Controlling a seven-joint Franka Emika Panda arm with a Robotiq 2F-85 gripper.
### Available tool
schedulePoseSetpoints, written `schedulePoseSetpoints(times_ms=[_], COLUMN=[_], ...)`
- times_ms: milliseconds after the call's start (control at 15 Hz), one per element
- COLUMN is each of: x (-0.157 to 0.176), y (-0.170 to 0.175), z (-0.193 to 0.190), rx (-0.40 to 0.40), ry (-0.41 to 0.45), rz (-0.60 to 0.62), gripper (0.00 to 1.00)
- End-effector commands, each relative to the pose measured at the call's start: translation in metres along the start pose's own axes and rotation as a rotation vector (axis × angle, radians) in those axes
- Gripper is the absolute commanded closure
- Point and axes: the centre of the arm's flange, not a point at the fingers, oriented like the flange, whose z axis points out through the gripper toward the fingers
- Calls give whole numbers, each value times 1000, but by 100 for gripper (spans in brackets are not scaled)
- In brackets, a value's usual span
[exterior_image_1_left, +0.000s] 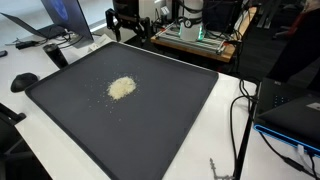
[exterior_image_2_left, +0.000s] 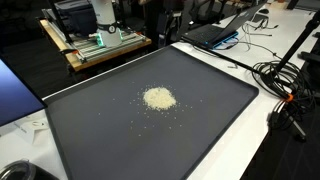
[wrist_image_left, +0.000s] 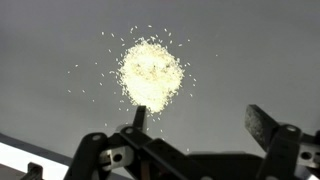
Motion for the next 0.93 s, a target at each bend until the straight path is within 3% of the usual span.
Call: schedulePoseSetpoints(times_ms=[0,200,867], x=[19,22,36], y=[7,12,36], z=[-16,7,110], rx=[91,135,161], ry=[38,60,86], rz=[59,79,164], gripper=[0,0,0])
